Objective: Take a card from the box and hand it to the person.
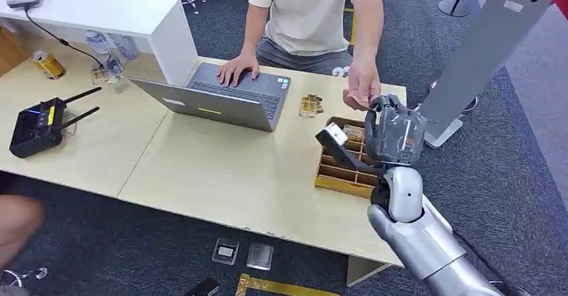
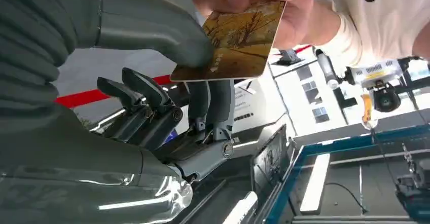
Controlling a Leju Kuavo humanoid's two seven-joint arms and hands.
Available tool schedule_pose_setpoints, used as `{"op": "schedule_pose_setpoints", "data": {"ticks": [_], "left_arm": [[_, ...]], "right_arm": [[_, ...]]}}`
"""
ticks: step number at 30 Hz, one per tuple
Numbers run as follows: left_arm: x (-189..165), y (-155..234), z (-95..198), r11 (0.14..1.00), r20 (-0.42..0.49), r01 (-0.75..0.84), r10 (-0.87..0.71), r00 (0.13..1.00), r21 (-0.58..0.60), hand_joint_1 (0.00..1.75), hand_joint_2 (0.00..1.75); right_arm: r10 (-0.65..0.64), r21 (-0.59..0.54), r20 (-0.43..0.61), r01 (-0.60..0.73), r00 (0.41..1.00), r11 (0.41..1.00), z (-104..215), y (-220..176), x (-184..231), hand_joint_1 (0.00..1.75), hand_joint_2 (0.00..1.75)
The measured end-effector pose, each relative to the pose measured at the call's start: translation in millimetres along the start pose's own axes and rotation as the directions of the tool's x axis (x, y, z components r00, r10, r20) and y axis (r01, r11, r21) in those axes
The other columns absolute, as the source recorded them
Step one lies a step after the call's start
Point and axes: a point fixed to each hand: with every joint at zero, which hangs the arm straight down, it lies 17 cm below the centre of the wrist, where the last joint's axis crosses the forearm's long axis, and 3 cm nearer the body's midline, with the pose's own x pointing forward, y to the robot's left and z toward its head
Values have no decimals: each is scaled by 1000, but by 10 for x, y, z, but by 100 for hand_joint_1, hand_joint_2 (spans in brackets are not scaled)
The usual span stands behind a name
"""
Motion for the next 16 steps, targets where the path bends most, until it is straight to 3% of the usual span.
{"op": "schedule_pose_setpoints", "data": {"ticks": [6,7,10,11,16], "left_arm": [[6,-15,2,1000,3,-3,3,1000,-7,0,175],[8,-20,3,1000,6,-3,3,1000,-10,0,175],[32,-38,6,1000,23,-1,1,1000,-19,0,175],[41,-36,6,1000,28,-5,6,1000,-18,0,0],[-1,8,-5,999,24,-38,38,999,3,0,0]], "right_arm": [[10,36,42,-12,999,999,104,150,122,175,175],[11,40,49,-12,999,999,116,165,140,0,175],[-10,47,79,6,997,999,149,194,236,0,175],[-28,51,86,24,996,998,159,200,273,0,175],[-190,44,93,187,977,981,145,129,415,0,175]]}}
